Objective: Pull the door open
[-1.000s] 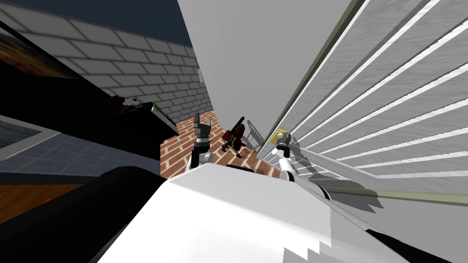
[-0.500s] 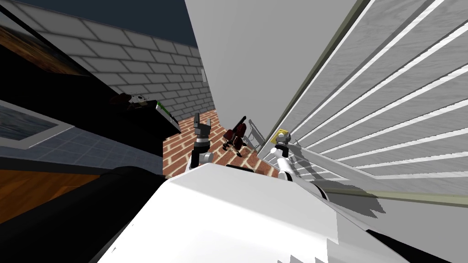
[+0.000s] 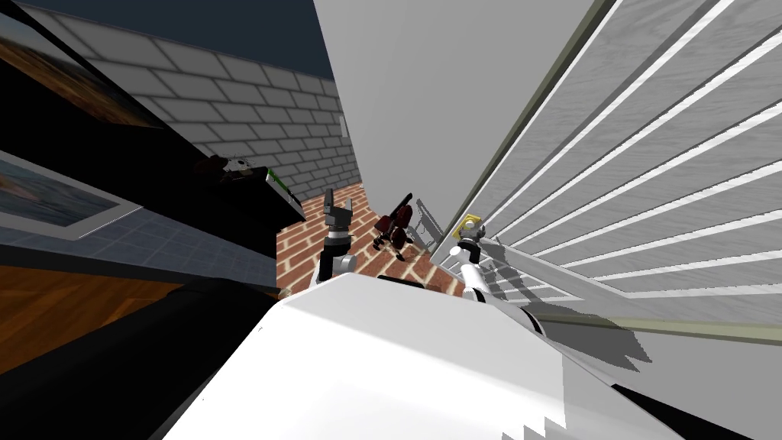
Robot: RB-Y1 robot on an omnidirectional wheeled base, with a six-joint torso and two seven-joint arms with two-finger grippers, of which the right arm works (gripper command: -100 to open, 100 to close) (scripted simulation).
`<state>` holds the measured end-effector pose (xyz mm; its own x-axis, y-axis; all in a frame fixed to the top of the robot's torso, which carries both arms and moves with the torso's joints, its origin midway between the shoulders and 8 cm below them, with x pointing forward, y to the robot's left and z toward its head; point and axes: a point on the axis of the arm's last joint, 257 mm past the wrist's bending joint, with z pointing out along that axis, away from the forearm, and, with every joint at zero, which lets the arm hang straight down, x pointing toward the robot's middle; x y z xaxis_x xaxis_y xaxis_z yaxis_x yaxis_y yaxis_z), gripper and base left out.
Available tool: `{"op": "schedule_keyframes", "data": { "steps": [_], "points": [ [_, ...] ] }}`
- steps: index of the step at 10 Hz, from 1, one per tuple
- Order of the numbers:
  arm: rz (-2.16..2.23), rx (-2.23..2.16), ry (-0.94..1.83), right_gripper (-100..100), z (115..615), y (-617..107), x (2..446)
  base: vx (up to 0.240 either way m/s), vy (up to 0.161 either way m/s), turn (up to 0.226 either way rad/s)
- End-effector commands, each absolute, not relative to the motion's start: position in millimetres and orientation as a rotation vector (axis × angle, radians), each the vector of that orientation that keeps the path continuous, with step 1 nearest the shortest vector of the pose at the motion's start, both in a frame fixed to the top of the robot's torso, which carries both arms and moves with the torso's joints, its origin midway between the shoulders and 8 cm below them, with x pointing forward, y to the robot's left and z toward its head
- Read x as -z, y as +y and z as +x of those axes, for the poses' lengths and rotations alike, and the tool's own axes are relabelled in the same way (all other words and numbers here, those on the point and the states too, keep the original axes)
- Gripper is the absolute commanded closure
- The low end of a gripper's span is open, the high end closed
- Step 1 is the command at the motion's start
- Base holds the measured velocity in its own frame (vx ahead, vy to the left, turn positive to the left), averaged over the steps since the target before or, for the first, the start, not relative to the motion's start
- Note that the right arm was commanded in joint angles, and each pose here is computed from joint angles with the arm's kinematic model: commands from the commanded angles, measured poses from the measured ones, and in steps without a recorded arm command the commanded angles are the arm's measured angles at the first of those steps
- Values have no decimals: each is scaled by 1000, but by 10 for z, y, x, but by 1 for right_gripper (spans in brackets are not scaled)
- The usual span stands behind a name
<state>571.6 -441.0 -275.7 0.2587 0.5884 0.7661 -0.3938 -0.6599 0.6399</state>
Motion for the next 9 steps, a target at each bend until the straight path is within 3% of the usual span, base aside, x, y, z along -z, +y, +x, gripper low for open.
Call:
{"op": "schedule_keyframes", "data": {
  "steps": [1, 9],
  "points": [
    [1748, -1581, 99, -100, 5716, -4375, 2769, -43, -6, 32],
    [1853, -1789, -250, -100, 5683, -4205, 2853, -51, -11, 31]
  ]
}}
